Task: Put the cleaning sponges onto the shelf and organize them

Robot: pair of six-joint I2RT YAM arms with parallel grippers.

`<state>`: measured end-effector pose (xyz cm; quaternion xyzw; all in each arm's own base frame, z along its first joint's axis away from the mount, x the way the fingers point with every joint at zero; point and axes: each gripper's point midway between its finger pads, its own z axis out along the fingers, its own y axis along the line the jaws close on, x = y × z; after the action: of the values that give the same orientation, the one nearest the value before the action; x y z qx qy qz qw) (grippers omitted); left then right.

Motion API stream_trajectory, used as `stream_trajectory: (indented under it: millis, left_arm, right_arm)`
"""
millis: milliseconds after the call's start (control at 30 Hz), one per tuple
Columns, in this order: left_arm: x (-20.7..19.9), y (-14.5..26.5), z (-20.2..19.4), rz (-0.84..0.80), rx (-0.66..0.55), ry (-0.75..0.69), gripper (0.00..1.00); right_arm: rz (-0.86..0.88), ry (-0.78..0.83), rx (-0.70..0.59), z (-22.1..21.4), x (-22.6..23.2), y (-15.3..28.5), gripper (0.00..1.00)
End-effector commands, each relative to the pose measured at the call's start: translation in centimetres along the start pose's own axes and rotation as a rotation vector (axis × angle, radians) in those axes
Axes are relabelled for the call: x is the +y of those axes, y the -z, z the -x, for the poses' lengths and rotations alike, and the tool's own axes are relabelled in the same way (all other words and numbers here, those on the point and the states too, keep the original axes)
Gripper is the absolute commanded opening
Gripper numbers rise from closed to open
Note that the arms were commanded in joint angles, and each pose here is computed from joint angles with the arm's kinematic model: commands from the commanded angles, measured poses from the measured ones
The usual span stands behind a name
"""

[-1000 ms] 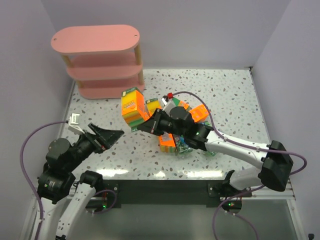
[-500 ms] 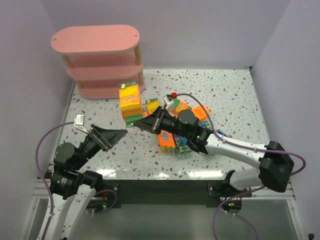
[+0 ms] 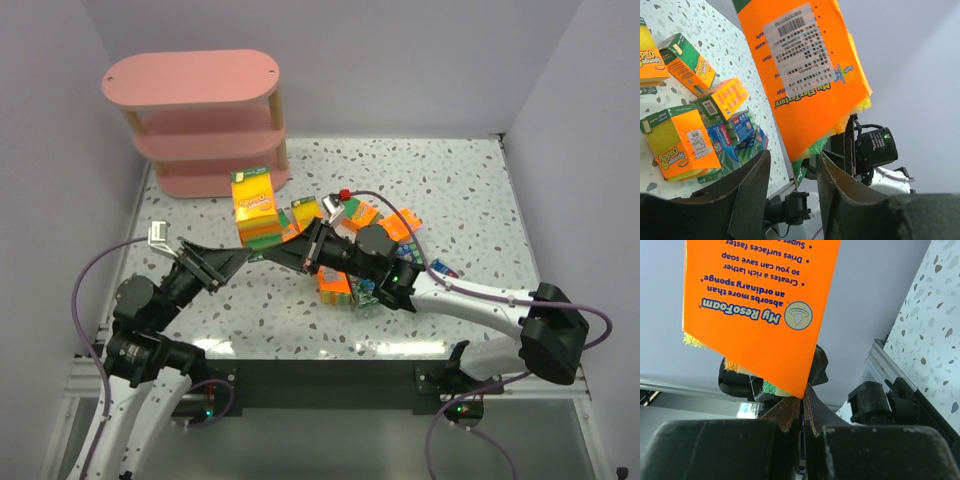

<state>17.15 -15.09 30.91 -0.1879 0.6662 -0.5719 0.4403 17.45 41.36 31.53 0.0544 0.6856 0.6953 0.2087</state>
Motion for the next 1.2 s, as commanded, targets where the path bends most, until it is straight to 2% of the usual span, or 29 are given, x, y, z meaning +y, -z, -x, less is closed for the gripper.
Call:
stream_trajectory:
  millis: [0, 167, 267, 400, 433, 500, 533, 600, 700, 800, 1033, 1167]
  left_arm:
    - [-0.9, -0.6, 0.9, -0.036, -0.035, -0.008, 0.46]
    - [-0.4, -0.8, 0.7, -0.020, -0.024, -0.010, 0.30]
    - [-0.2, -0.6, 0.6, -0.012, -0.021, -0.006, 0.28]
    - [0.2, -0.2, 0.4, 0.009, -0.023, 0.000, 0.30]
    - [0.3, -0.1, 0.4, 0.013, -0.024, 0.002, 0.37]
    - [0.7, 0.1, 0.2, 0.030, -0.024, 0.011, 0.44]
    - [0.6, 0.2, 0.2, 0.028, -0.025, 0.018, 0.60]
    - [0.7, 0.5, 0.1, 0.036, -0.029, 0.025, 0.72]
    - [0.8, 0.7, 0.1, 0.039, -0.034, 0.022, 0.73]
    - [1.3, 0.7, -0.1, 0.056, -0.025, 0.028, 0.68]
    - [2.1, -0.1, 0.1, 0.081, -0.024, 0.016, 0.47]
    - [2.2, -0.5, 0.3, 0.091, -0.020, 0.004, 0.42]
  right_arm:
    - [0.080, 0.018, -0.025, 0.3, 2.4, 0.1, 0.00]
    - [0.072, 0.018, -0.045, 0.3, 2.1, -0.7, 0.00]
    - [0.052, 0.023, -0.066, 0.6, 1.5, -1.0, 0.00]
    - [0.028, 0.025, -0.089, 1.1, 0.6, -1.4, 0.00]
    - [0.024, 0.027, -0.090, 1.0, 0.5, -1.5, 0.00]
    - [0.020, 0.029, -0.103, 1.3, 0.3, -1.5, 0.00]
    - [0.020, 0.027, -0.105, 1.3, 0.4, -1.6, 0.00]
    - [0.017, 0.030, -0.111, 1.5, 0.3, -1.7, 0.00]
    - [0.023, 0.031, -0.109, 1.5, 0.4, -1.9, 0.00]
    - [0.027, 0.028, -0.107, 1.4, 0.5, -2.2, 0.00]
    - [0.043, 0.021, -0.094, 1.2, 0.8, -2.4, 0.00]
    - [0.047, 0.018, -0.090, 1.1, 0.7, -2.3, 0.00]
